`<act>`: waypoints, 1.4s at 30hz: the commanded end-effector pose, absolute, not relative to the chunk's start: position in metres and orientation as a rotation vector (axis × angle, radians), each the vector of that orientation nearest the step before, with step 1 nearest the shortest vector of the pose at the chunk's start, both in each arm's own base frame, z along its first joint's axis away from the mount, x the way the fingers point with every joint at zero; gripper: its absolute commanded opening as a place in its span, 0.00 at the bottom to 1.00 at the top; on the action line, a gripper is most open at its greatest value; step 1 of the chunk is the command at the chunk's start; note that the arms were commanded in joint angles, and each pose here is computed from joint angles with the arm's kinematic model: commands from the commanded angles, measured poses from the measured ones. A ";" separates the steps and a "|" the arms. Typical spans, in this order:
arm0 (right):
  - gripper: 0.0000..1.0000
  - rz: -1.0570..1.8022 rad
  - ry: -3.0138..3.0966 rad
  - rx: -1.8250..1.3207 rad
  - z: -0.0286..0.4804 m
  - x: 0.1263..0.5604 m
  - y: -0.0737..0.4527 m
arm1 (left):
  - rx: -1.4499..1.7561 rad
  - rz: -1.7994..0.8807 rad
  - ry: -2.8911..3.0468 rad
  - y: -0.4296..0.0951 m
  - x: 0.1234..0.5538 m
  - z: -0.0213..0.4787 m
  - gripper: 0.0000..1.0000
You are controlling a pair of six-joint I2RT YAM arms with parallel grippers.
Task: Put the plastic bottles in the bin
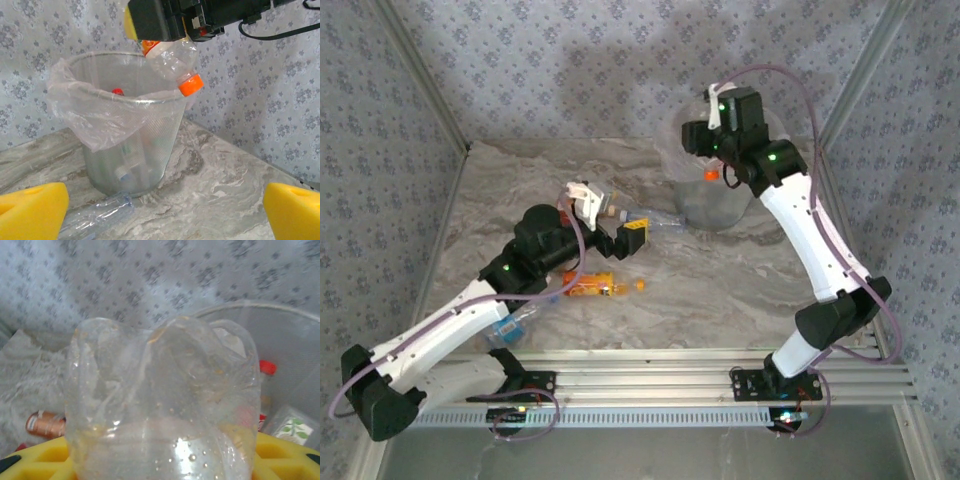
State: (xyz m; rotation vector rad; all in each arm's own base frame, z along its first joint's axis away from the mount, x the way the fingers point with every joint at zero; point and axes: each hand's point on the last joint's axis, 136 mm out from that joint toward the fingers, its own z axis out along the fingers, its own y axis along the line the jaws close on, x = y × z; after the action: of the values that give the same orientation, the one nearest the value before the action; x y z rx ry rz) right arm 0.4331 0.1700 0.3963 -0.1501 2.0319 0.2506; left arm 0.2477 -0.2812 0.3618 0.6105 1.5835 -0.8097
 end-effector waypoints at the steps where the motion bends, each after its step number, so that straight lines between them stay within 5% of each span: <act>1: 0.58 0.274 1.953 0.000 0.421 0.450 0.146 | 0.572 -0.823 1.514 -0.274 0.244 0.383 1.00; 14: 0.59 0.277 1.922 0.247 0.405 0.527 0.102 | 0.616 -0.813 1.515 -0.277 0.241 0.380 1.00; 30: 0.64 0.185 2.061 0.317 0.318 0.551 0.089 | 0.629 -0.806 1.499 -0.274 0.237 0.385 1.00; 42: 0.85 0.183 2.062 0.318 0.316 0.545 0.084 | 0.635 -0.801 1.501 -0.275 0.237 0.384 1.00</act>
State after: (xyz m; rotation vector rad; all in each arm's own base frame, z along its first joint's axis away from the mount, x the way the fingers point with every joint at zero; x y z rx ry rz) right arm 0.5481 0.0906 0.3018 0.3030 2.1023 0.1904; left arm 0.2445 -0.2774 0.3679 0.6228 1.5544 -0.7924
